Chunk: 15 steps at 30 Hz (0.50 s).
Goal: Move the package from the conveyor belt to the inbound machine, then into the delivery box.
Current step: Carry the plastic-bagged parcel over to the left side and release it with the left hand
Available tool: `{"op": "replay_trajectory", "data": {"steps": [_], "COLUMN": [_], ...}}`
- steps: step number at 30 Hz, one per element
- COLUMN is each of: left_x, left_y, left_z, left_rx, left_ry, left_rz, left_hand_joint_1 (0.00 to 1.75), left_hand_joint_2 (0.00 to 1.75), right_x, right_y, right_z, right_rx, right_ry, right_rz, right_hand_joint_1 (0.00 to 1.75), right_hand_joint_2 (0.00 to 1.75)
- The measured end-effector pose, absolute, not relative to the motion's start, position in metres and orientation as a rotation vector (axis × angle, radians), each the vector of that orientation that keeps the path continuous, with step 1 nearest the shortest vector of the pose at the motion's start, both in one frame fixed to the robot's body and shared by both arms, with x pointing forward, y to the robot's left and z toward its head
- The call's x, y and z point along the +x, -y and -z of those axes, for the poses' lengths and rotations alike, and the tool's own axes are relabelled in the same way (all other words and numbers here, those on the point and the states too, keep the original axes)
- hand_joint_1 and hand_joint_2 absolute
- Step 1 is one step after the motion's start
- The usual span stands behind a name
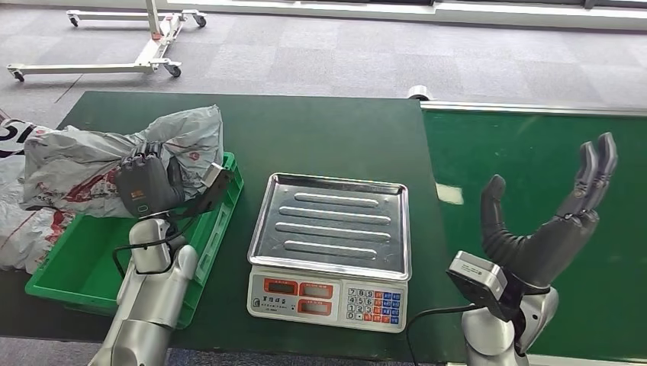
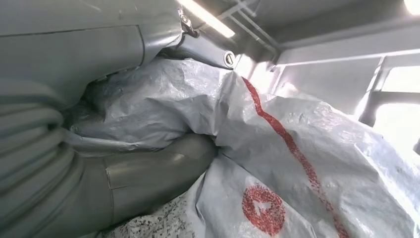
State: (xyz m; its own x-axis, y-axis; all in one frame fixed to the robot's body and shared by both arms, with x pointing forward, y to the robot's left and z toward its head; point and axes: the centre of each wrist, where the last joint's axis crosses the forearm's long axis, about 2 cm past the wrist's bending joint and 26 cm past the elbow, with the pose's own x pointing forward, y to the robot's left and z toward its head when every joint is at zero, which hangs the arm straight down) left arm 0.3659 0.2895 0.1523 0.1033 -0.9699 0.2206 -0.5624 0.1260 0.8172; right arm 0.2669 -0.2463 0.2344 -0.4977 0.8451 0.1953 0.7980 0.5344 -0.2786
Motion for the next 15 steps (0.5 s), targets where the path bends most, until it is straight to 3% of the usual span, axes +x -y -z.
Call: {"op": "replay_trajectory", "data": {"steps": [3, 7, 15], "left_x": [0.372, 0.376, 0.382], "left_y": [-0.301, -0.315, -0.326], "left_z": [-0.139, -0.120, -0.108], "left_rx": [1.531, 1.495, 1.451], "left_ry": [1.475, 1.358, 1.261], "left_rz": [0.635, 0.662, 0.668], "left_hand_joint_1": [1.75, 0.09, 0.09], "left_hand_joint_2": [1.75, 1.75, 1.75], "right_x": [0.267, 0.267, 0.267], "right_y": [0.247, 0.247, 0.248], "right_z": [-0.234, -0.234, -0.234], "right_rx": [-1.363, -1.356, -1.346], "right_ry": [2.469, 2.466, 2.478], "right_rz": [-0.213, -0.201, -0.195], "right_hand_joint_1": [0.00, 0.00, 0.00], "right_hand_joint_2": [1.75, 1.75, 1.75]}}
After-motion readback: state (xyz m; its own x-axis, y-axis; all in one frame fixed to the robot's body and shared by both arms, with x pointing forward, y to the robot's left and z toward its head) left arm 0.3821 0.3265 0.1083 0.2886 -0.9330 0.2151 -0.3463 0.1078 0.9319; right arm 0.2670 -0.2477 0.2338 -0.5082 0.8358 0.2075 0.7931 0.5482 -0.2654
